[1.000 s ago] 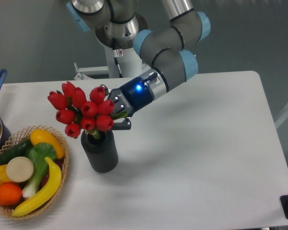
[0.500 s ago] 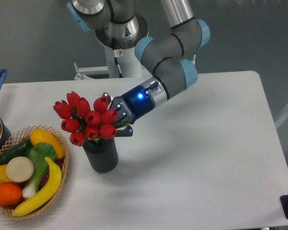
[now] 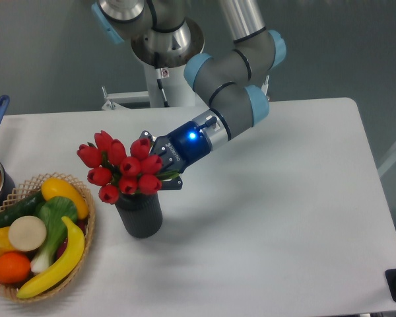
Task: Insert the flowers into the vase
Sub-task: 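Push the tulip stems deeper into the vase with the gripper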
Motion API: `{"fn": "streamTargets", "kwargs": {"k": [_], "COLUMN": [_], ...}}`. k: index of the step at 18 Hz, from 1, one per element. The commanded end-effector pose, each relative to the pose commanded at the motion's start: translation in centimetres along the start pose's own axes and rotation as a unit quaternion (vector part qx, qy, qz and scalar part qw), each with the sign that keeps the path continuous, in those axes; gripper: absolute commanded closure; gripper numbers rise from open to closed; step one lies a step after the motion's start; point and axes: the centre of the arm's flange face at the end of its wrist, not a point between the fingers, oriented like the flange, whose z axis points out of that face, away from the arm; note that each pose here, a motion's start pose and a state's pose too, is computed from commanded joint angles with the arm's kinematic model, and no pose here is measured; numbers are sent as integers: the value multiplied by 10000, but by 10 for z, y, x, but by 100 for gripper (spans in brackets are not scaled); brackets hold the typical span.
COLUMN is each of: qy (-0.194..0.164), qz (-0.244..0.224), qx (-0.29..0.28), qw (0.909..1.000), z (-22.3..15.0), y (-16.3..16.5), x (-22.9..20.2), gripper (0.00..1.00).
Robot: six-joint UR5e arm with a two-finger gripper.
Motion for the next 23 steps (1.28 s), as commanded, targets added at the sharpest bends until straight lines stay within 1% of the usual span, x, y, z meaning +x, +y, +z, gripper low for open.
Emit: {"fn": "streamTargets", "kwargs": {"k": [10, 13, 15, 16, 18, 21, 23], "qy": [0, -5, -12, -12, -19, -19, -41], "qz": [84, 230, 230, 237, 222, 229, 221], "qx": [-24, -23, -21, -21, -20, -20, -16], "qw": [10000, 9997, 9997, 9997, 9998, 9997, 9997], "z": [0, 0, -1, -1, -2, -2, -4], "y": [9, 13, 14, 14, 15, 15, 15], "x": [2, 3, 2, 2, 2, 2, 1], "gripper": [73, 67, 65, 62, 60, 54, 52]}}
